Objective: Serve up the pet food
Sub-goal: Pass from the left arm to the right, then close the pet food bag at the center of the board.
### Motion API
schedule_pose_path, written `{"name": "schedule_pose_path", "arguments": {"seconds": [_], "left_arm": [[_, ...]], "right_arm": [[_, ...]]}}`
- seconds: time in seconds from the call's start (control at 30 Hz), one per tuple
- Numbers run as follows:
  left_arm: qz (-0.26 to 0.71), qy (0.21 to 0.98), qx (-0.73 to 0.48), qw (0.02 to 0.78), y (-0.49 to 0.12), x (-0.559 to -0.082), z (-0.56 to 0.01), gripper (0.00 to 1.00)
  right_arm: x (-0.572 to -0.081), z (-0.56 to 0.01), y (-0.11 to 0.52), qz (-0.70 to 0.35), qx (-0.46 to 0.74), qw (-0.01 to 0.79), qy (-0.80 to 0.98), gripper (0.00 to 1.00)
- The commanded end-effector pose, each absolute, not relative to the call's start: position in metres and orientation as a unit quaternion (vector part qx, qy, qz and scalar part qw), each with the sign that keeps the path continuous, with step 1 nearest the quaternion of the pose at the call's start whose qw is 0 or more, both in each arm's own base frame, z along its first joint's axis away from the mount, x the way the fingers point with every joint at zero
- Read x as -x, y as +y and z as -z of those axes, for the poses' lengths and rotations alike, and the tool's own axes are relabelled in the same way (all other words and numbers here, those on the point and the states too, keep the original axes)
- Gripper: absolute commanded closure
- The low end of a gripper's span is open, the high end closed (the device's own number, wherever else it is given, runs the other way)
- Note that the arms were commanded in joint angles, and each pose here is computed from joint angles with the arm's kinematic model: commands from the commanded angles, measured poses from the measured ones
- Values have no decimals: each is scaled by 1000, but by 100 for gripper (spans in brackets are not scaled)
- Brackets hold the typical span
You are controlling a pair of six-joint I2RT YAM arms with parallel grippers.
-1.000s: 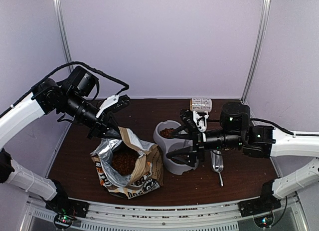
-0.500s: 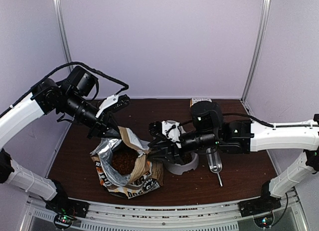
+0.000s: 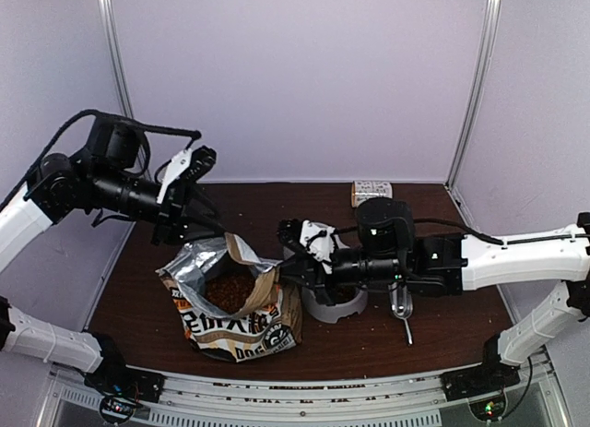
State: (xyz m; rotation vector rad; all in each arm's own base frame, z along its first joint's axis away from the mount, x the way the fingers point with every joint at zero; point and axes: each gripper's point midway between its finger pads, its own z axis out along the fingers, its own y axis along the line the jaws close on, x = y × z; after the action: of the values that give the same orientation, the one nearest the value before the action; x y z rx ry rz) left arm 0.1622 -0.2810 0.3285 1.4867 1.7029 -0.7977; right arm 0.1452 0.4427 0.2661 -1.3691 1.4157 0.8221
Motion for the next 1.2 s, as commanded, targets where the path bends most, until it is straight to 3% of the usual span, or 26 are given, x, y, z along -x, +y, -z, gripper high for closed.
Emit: {"name": "schedule_pose_path", "arguments": {"seconds": [0.0,0.1,0.23,0.47,0.8,0.9,1.07,1.17], "left_arm": [[298,589,-551,510,-275,-168,-403,50],[276,610,-526,524,-262,-176,-400,26],[266,633,-504,524,-247,-179,-386,12],[267,670,-451,526,-211,-168,-360,3],[282,718,-448,452,-200,-157,-306,3],[281,723,-454,438,-202,-159,-295,11],[281,722,-453,440,-205,-165,-291,50],[292,715,-457,441,-211,-166,-291,65]], "right_arm": [[-179,-300,417,-379,438,540,611,100],[-188,-299,409,-407,408,526,625,100],[-201,-301,398,-437,372,518,635,100],[-213,-302,391,-462,340,510,641,100],[-220,-310,388,-484,321,506,638,100],[-222,-309,388,-487,317,504,639,100],[-224,-309,387,-489,314,503,640,100],[-225,-307,388,-490,315,500,641,100]]}}
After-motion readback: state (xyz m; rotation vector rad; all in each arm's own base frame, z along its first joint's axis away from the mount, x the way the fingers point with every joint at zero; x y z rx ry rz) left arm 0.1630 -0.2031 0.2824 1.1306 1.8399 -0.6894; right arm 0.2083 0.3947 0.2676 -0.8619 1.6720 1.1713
